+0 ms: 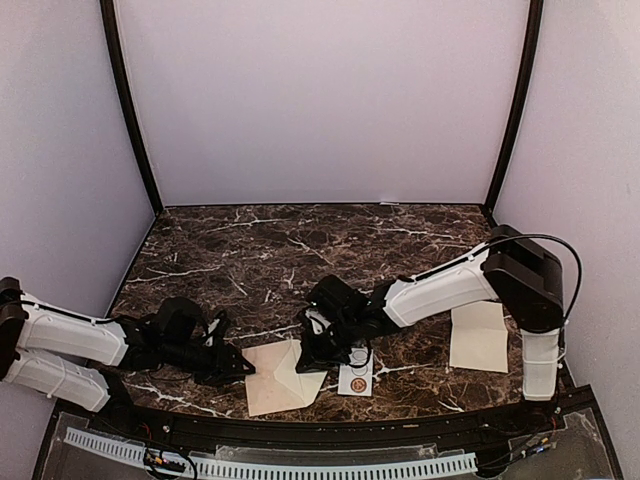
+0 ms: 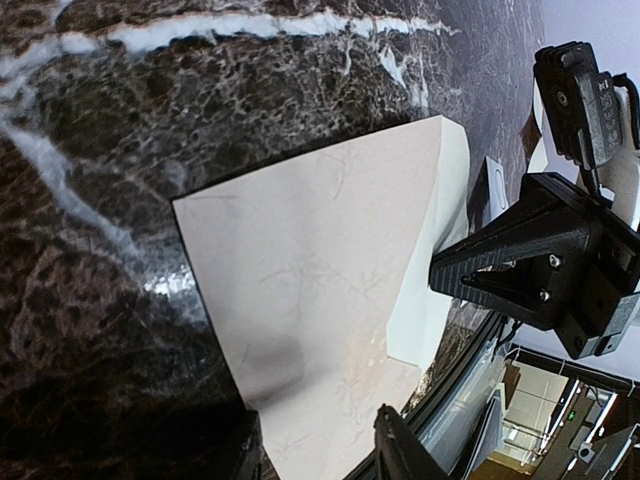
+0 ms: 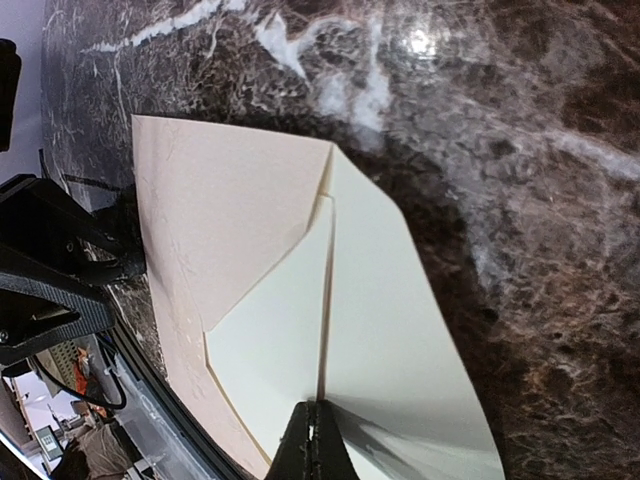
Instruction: Place the letter into the envelope and seal it
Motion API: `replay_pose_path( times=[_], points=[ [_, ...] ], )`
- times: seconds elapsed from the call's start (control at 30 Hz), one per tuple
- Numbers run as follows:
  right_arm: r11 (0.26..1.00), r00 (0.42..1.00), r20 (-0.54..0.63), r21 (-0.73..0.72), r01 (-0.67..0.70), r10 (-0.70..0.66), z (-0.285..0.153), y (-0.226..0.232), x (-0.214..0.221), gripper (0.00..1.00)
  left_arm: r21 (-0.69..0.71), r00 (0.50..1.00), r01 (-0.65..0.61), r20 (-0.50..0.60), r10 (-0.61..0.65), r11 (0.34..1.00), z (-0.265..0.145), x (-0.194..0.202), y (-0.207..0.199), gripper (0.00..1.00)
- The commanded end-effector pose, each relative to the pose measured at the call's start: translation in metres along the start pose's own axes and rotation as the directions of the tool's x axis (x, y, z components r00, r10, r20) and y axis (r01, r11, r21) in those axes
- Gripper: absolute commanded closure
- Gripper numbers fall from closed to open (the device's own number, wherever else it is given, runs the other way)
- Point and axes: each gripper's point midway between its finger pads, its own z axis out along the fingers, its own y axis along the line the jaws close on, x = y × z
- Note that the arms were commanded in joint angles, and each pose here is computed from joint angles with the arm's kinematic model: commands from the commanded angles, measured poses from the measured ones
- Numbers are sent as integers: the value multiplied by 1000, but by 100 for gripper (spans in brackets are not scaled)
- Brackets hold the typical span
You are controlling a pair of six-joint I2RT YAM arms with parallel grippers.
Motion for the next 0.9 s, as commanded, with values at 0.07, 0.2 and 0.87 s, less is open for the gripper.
replay_pose_path(
  times=[0.07, 0.2, 0.87],
  points=[
    [1000, 1000, -17, -19, 19, -19, 12, 9, 2, 100, -82, 998, 32, -42, -36, 996, 3, 13, 23, 63],
    [1000, 1000, -18, -21, 21, -22, 13, 10, 1, 100, -87, 999, 31, -38, -34, 996, 3, 11, 22, 63],
    [990, 971, 193, 24, 137, -139, -65, 42, -21, 59, -166, 979, -100, 158, 127, 981, -43, -31, -6, 37]
  ],
)
